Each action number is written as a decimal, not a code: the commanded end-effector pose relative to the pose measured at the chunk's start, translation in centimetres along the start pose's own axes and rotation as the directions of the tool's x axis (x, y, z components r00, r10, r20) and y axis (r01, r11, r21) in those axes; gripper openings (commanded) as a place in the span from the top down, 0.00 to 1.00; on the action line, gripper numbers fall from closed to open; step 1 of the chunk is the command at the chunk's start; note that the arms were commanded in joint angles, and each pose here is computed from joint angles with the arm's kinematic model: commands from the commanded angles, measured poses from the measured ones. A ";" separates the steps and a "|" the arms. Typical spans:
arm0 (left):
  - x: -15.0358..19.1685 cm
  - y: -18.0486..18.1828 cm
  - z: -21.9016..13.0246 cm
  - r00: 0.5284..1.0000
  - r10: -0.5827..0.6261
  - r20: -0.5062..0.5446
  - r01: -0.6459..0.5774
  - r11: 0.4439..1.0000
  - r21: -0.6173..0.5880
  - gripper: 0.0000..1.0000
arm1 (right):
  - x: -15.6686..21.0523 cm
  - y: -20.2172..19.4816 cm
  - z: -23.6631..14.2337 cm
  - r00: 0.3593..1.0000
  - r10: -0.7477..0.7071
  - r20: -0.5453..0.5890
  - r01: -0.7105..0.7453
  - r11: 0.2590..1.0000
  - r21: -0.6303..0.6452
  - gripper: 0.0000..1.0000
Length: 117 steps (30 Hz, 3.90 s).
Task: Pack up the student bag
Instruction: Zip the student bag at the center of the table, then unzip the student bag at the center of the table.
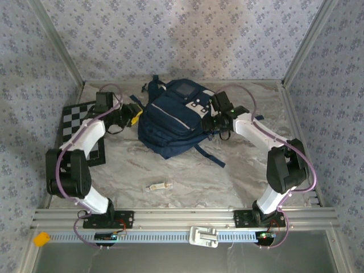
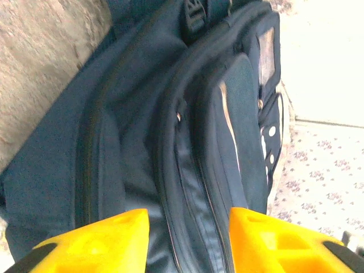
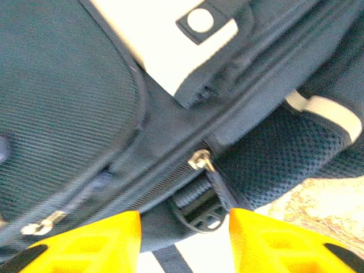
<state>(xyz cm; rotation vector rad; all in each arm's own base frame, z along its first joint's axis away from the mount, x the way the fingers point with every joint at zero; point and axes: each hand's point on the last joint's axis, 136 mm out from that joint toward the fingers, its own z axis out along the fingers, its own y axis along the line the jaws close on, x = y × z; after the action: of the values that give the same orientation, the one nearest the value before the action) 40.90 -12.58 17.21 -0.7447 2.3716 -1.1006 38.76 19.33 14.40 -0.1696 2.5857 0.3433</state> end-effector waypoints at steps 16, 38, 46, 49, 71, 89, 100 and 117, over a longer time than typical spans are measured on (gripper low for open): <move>9.5 0.4 2.5 0.995 0.075 0.072 -0.068 0.994 -0.089 0.39 | -3.8 3.5 5.8 0.994 0.024 -0.110 -0.041 0.986 -0.160 0.41; 0.8 -0.3 1.8 0.905 0.370 0.212 -0.345 0.927 -0.145 0.09 | -5.2 10.7 0.4 0.955 0.298 0.000 -0.269 0.861 -0.432 1.00; 5.4 -0.1 -4.3 0.854 0.465 0.235 -0.375 0.862 -0.341 0.00 | -5.5 12.7 0.2 0.890 0.451 0.060 -0.381 0.811 -0.444 1.00; 8.9 0.0 -4.5 0.868 0.449 0.211 -0.368 0.868 -0.332 0.00 | -5.6 12.8 -0.1 0.872 0.484 0.078 -0.403 0.799 -0.447 1.00; 14.9 -1.8 3.7 0.871 0.412 0.266 -0.311 0.884 -0.350 0.00 | -4.5 13.4 1.0 0.831 0.552 0.072 -0.465 0.759 -0.455 1.00; 11.1 1.5 2.6 0.868 0.347 0.356 -0.152 0.867 -0.475 0.03 | -4.7 14.3 0.3 0.803 0.594 0.046 -0.493 0.705 -0.510 1.00; 12.0 0.7 0.8 0.884 0.418 0.208 -0.295 0.846 -0.444 0.31 | -5.4 14.4 0.2 0.809 0.585 0.052 -0.480 0.710 -0.515 1.00; 13.1 -1.7 4.0 0.874 0.423 0.241 -0.280 0.841 -0.463 0.00 | -5.2 14.9 1.0 0.777 0.629 0.012 -0.528 0.663 -0.531 1.00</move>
<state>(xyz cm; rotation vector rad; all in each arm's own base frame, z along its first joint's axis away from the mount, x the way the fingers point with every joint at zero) 32.72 -23.96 13.07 -0.4742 2.3944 -0.2820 40.06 32.72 15.41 0.5401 2.3469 1.0866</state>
